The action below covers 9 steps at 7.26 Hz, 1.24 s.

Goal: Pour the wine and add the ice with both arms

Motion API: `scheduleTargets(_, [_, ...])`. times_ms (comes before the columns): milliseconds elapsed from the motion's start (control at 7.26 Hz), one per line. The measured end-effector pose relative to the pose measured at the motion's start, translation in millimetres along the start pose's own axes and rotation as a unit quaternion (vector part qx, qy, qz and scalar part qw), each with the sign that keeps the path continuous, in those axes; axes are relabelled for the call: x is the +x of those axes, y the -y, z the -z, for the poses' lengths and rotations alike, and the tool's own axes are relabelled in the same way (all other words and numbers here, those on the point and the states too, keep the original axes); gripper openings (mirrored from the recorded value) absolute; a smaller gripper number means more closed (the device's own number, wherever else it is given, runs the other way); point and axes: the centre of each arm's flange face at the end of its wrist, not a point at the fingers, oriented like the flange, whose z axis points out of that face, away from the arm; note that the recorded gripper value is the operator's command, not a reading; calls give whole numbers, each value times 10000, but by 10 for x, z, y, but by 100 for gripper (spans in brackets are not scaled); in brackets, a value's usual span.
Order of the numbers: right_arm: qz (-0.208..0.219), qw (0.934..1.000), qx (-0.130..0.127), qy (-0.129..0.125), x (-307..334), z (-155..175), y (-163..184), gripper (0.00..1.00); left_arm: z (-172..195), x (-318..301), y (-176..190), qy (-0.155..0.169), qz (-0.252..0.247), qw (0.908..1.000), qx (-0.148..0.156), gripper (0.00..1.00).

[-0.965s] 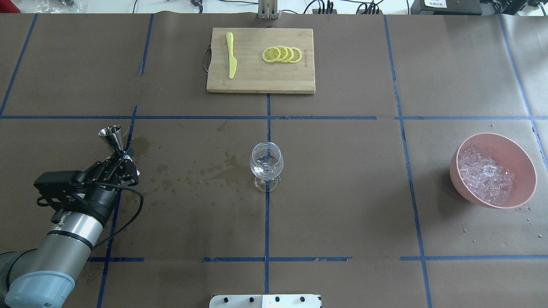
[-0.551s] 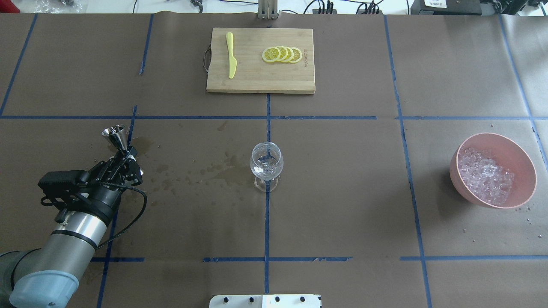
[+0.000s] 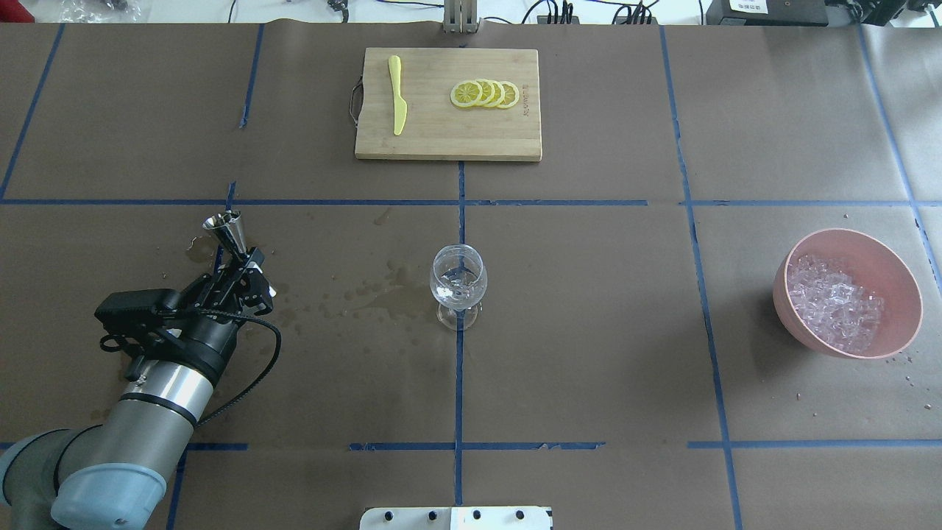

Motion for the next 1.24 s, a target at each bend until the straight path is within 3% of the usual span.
scheduleTargets(276, [18,10000,12,4,-19,12,-2,100,-5,345,47,-178,270,9995,33,0])
scheduleTargets(1240, [-4,10000,-2,0,-15,11,-8,100,45,921,291,-546,-146,9978,354,0])
